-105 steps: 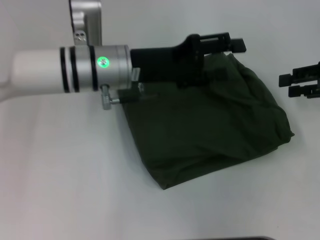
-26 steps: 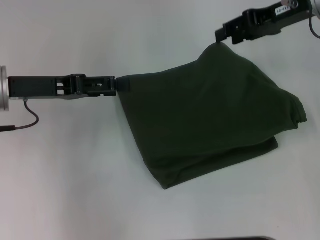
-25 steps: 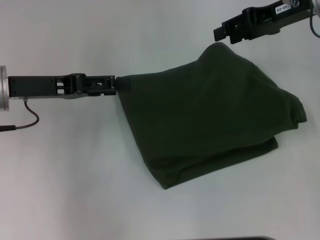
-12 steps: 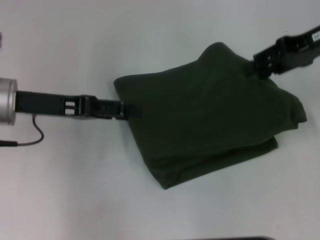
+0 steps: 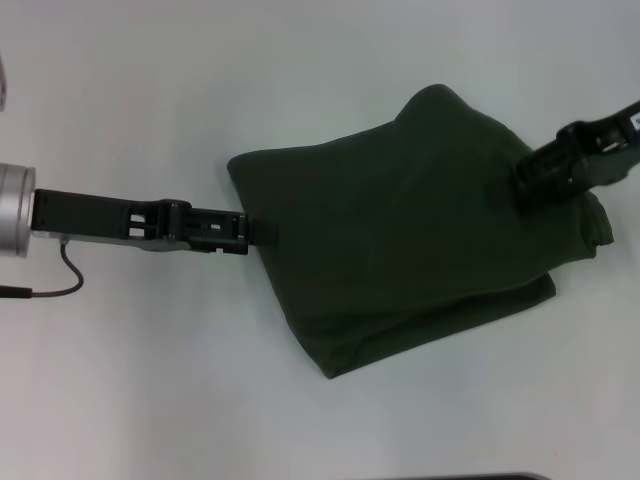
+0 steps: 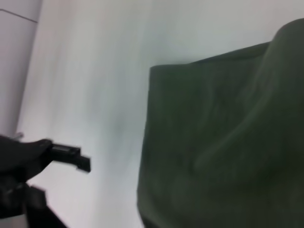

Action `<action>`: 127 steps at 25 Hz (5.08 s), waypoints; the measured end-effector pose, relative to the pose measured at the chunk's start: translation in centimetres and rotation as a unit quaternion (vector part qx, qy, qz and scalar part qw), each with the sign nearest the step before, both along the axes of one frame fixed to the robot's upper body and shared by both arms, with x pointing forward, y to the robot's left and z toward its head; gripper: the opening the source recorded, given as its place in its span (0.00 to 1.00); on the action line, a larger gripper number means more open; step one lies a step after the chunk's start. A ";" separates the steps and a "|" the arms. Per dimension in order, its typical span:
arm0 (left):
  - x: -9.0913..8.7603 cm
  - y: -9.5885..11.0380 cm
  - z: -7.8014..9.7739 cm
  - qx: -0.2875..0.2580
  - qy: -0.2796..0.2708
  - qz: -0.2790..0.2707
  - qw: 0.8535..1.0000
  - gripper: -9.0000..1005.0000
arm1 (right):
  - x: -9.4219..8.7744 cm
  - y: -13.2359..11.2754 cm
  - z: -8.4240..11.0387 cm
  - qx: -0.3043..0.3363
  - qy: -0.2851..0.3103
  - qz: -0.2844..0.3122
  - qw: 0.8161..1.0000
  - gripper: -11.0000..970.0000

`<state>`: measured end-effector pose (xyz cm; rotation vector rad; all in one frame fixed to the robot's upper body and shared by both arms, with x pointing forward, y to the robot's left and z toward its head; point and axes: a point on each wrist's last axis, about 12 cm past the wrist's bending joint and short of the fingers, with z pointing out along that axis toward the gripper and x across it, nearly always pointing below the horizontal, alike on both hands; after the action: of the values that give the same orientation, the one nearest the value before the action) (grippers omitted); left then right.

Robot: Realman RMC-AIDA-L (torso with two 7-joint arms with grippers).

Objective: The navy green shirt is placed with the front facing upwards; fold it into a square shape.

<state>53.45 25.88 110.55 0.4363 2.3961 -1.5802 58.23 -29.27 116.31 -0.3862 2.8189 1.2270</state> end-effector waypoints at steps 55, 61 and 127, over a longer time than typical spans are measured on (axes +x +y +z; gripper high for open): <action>2.0 -1.1 -0.6 0.005 0.068 0.104 0.992 0.88 | -0.6 -3.8 0.7 -0.001 -0.028 -0.059 0.998 0.62; 2.7 -0.9 -0.6 0.016 0.068 0.125 0.990 0.88 | -0.6 -6.2 0.8 -0.007 -0.040 -0.110 0.993 0.62; 2.0 0.7 0.2 0.012 0.090 0.104 0.990 0.88 | 1.7 -7.7 2.0 0.046 -0.134 -0.214 0.967 0.62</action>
<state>55.48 26.54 110.79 0.0444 2.4993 -1.5575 59.89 -37.01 118.30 0.0595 2.4304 1.1062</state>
